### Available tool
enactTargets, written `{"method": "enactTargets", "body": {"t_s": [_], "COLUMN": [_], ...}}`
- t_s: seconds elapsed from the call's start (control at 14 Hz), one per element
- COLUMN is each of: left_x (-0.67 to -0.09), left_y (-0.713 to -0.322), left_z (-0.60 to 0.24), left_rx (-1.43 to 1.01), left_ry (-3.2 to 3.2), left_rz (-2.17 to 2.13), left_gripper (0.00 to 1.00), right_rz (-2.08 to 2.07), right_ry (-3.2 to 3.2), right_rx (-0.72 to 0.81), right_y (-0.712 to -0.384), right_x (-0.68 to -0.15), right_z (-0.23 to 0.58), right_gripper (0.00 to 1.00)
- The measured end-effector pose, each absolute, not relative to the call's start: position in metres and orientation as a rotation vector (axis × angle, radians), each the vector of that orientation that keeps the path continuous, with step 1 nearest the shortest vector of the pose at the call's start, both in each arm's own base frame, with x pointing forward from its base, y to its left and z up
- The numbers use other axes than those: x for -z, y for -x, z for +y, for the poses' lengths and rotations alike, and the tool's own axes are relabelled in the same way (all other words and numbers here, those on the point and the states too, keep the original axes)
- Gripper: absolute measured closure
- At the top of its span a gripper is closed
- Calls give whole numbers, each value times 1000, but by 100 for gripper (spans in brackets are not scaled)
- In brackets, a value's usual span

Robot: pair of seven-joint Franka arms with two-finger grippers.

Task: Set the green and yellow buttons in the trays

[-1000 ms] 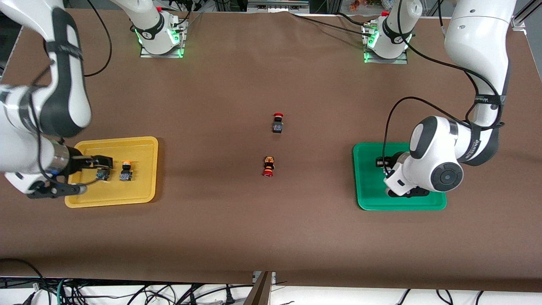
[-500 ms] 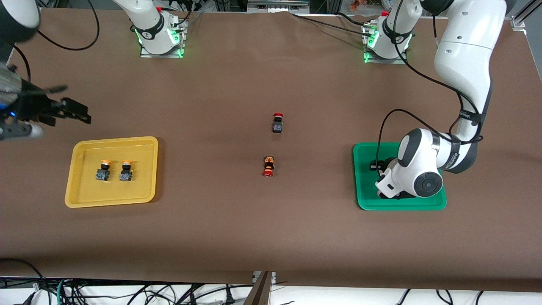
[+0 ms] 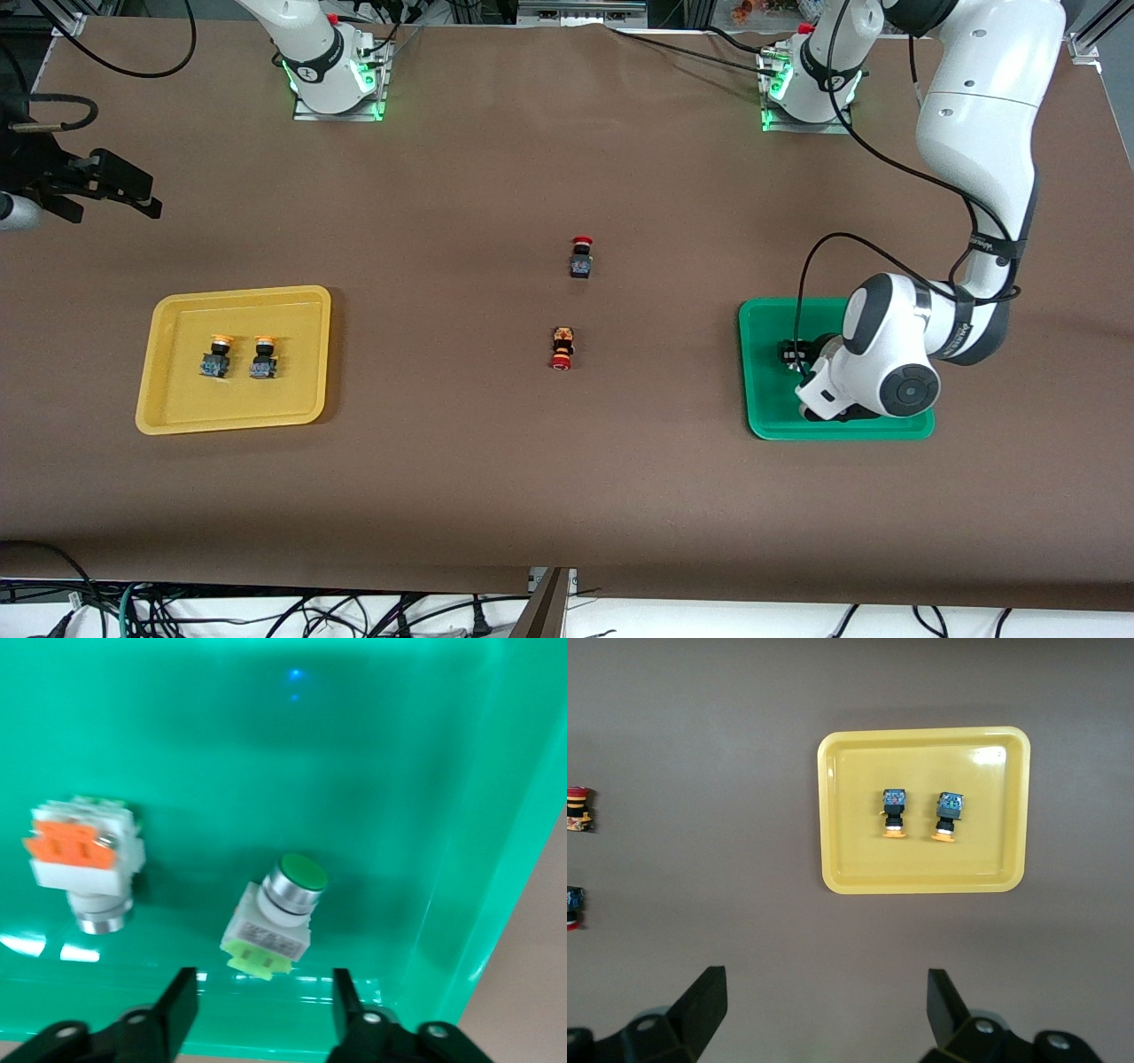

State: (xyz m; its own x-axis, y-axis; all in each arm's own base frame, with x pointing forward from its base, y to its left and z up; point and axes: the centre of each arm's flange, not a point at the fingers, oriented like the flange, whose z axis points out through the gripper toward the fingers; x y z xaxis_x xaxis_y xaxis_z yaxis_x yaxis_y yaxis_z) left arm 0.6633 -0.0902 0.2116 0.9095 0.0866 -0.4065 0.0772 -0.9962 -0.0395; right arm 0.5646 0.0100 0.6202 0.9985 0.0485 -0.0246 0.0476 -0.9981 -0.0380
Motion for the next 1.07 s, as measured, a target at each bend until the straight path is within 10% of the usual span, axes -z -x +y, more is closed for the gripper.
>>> {"method": "enactTargets", "body": {"t_s": [0.21, 1.07], "left_x": [-239, -553], "left_y": [-673, -622], "left_z": [-87, -68], "left_rx": [-578, -135], "left_ry": [3075, 3164], "left_rz": [-102, -6], "left_gripper": [0, 0], "right_rz": [-72, -77], "right_ry": [3104, 3123], "right_rx": [-58, -57], "right_y": [-568, -570], "right_x": [-613, -613], "right_z": [9, 9], "right_gripper": [0, 0]}}
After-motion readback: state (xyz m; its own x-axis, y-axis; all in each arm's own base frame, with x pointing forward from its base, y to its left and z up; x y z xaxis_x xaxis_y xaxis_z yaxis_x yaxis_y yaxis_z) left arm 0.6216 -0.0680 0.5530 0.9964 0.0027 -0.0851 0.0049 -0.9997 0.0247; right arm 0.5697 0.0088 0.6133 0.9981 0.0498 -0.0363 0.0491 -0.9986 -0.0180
